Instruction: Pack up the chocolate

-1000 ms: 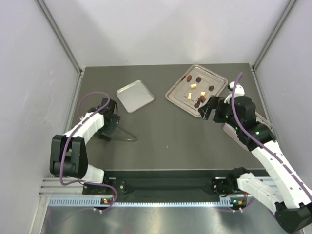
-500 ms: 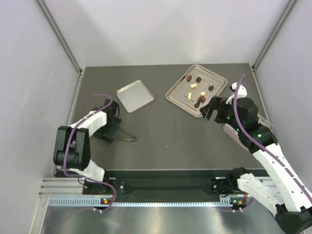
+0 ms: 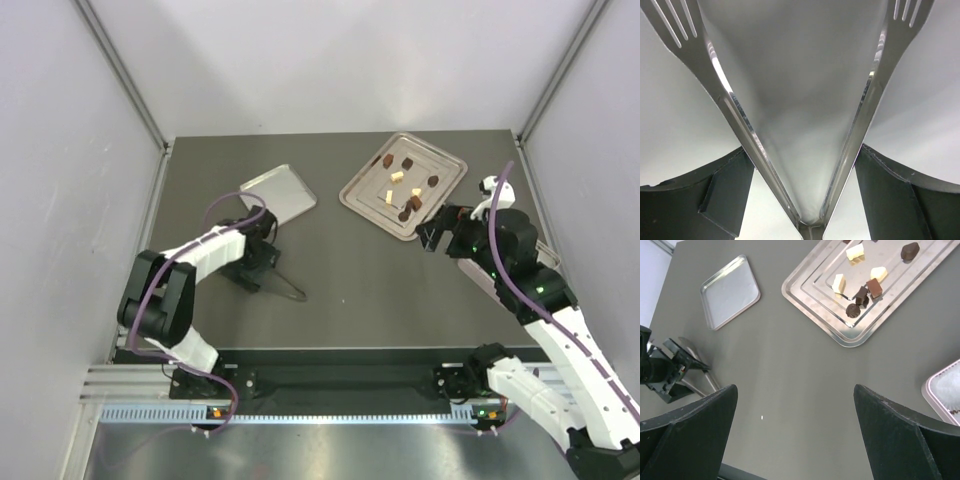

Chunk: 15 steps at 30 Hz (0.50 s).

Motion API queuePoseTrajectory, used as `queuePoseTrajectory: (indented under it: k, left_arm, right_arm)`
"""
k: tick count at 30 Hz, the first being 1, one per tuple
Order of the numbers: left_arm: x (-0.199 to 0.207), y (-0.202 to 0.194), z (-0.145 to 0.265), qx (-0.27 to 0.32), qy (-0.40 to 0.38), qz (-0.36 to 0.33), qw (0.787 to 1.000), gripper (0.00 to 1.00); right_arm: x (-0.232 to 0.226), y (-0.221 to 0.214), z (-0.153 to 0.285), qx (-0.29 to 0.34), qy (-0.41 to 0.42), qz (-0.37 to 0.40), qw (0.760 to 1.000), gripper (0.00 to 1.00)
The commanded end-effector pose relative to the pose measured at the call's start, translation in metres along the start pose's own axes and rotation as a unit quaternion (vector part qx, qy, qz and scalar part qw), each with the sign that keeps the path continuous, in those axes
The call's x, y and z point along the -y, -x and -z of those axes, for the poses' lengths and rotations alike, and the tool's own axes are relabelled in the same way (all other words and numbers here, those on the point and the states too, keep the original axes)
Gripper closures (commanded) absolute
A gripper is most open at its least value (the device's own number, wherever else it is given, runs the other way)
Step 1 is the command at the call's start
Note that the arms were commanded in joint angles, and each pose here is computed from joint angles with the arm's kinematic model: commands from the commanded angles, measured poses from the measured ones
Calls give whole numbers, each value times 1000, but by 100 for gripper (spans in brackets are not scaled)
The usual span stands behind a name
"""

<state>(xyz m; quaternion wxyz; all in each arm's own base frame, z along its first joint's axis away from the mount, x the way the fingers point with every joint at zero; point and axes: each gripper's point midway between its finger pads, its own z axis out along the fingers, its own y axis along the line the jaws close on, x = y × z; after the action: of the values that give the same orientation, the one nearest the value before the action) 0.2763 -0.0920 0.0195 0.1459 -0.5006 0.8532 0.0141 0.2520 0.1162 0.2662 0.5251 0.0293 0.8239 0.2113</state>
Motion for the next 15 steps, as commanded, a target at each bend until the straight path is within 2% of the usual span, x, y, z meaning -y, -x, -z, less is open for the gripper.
queuePoseTrajectory:
  k: [1, 6, 10, 15]
  left_arm:
    - [22, -36, 7, -26, -20, -15, 999, 18]
    - [61, -87, 24, -25, -59, -89, 994, 18]
    - [82, -126, 20, -33, -56, -138, 988, 18]
    - [104, -156, 24, -44, -62, -173, 982, 17]
  right_arm:
    - [1, 2, 7, 9, -2, 7, 1000, 0]
    - [5, -5, 14, 7, -5, 3, 1000, 0]
    - [10, -12, 18, 2, -13, -1, 1000, 0]
    - [12, -17, 23, 2, -10, -2, 1000, 0]
